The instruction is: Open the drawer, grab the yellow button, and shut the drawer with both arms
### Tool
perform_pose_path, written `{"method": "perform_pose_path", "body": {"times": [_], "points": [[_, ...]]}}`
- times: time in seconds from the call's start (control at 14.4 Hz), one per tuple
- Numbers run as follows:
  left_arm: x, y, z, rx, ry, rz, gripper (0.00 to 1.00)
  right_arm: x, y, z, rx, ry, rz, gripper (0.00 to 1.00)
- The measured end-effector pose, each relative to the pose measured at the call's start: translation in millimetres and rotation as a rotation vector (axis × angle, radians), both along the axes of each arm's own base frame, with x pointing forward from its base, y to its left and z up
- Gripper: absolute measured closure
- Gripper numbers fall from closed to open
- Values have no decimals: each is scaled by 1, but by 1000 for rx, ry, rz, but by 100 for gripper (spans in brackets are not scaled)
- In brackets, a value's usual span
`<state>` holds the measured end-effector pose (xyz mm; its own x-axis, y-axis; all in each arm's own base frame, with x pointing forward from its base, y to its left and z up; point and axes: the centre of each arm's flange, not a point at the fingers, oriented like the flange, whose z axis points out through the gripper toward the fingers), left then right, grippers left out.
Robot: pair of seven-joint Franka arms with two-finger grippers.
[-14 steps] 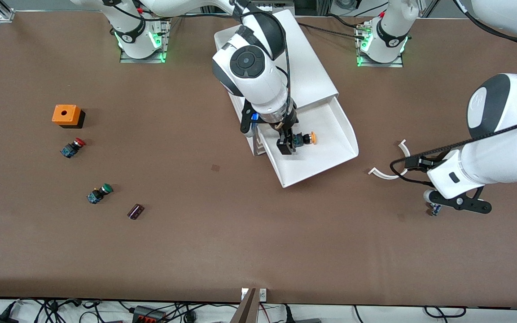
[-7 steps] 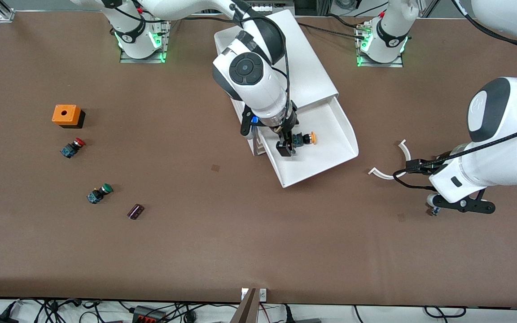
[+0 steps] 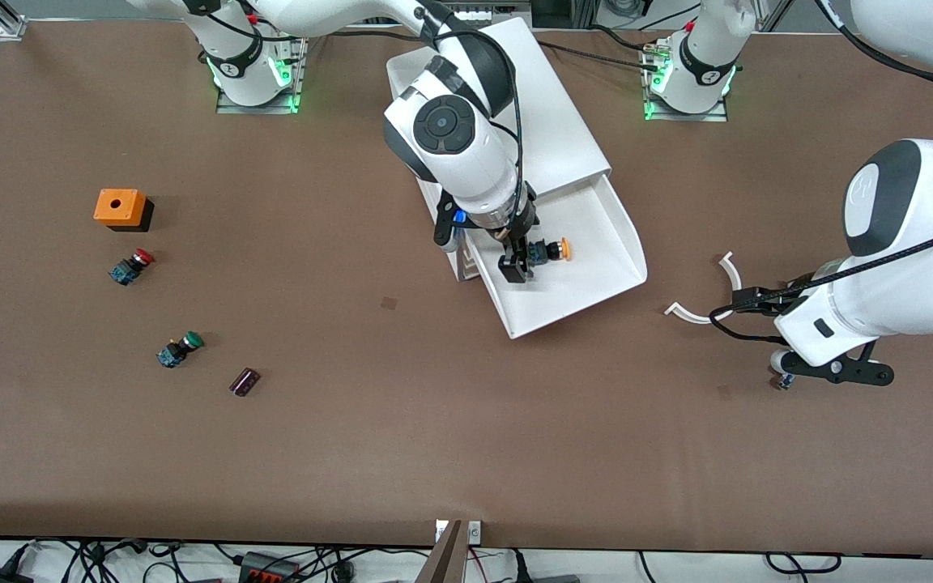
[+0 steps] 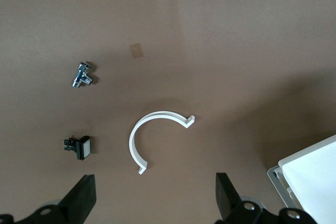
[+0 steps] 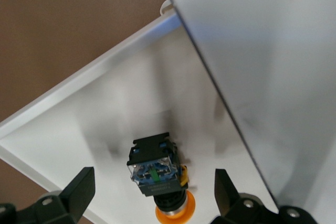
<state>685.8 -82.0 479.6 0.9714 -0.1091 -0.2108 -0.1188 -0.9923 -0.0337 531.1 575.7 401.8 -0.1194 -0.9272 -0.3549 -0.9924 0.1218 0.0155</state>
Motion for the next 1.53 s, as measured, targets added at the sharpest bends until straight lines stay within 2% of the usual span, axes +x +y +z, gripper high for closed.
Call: {"method": "perform_pose_path", "body": {"times": [1.11,1.32,1.53], "points": [[0,-1,0,0,0,1,0,1,2,2,7,-47,85,0],[0,-1,1,-1,-2,1,0,7,-1,1,19,-72,76,0],[0,-1,2,-1,-4,1,0,14,-5,-10,10,-75,79,0]]}}
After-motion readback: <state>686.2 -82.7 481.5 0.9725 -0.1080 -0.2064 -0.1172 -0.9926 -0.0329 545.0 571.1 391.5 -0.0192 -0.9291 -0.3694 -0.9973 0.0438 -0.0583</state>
